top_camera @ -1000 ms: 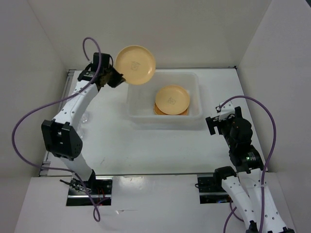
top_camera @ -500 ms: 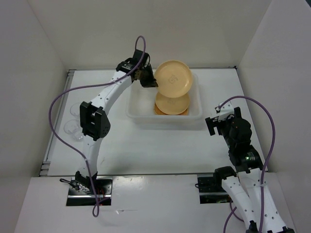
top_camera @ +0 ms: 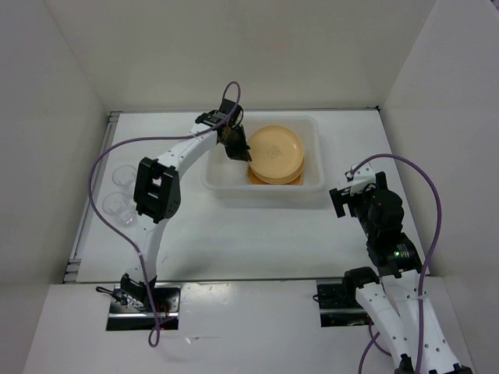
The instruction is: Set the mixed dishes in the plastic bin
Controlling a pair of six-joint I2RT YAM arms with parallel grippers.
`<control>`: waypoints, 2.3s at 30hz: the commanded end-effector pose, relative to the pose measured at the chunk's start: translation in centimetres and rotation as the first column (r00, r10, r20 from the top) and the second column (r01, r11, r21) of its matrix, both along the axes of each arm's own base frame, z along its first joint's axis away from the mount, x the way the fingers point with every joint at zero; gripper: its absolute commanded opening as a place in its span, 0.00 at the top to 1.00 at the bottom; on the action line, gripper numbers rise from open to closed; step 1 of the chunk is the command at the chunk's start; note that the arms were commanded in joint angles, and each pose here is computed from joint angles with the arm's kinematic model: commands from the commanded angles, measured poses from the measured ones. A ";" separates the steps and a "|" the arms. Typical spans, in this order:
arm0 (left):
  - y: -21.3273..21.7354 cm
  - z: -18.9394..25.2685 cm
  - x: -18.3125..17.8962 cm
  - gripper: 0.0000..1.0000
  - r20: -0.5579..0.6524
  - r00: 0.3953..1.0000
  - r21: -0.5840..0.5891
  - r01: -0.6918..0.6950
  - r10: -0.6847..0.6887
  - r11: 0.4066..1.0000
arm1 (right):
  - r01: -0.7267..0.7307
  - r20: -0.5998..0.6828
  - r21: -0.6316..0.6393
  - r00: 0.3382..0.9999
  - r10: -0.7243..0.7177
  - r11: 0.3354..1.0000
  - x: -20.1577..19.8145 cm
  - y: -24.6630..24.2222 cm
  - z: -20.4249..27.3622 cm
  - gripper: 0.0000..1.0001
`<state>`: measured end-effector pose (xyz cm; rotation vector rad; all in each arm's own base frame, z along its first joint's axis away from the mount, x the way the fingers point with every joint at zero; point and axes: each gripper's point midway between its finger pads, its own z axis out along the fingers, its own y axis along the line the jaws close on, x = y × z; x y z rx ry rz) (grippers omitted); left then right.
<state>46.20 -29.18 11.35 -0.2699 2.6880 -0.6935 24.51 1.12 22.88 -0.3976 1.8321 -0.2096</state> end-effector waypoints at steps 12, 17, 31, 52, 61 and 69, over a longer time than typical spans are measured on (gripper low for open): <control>-2.2 -3.1 0.7 0.89 -0.007 0.997 -0.049 0.071 -0.071 0.996 | 0.000 0.052 0.000 0.999 0.000 1.000 0.5 0.1 1.1 0.02; -2.8 -1.5 1.2 0.43 0.033 0.995 -0.075 0.100 -0.098 0.992 | -0.008 0.052 0.003 0.999 0.008 1.000 0.5 0.2 1.1 0.02; 15.0 17.4 1.2 0.04 0.333 0.921 0.037 -0.225 0.200 0.974 | -0.019 0.060 0.007 0.998 0.018 1.000 0.3 0.4 1.3 0.02; 38.0 5.1 -4.6 0.06 0.121 0.914 0.376 -0.404 0.388 0.834 | -0.061 0.023 -0.006 0.998 0.061 0.998 0.8 1.4 0.4 0.02; 38.0 1.2 -4.4 0.10 0.048 0.927 0.353 -0.365 0.372 0.862 | -0.052 0.023 -0.009 0.998 0.052 0.999 0.6 1.2 0.2 0.02; 37.2 -2.3 -5.2 0.19 -0.009 0.933 0.331 -0.337 0.360 0.881 | -0.043 0.024 -0.011 0.999 0.043 0.999 0.7 1.0 0.2 0.02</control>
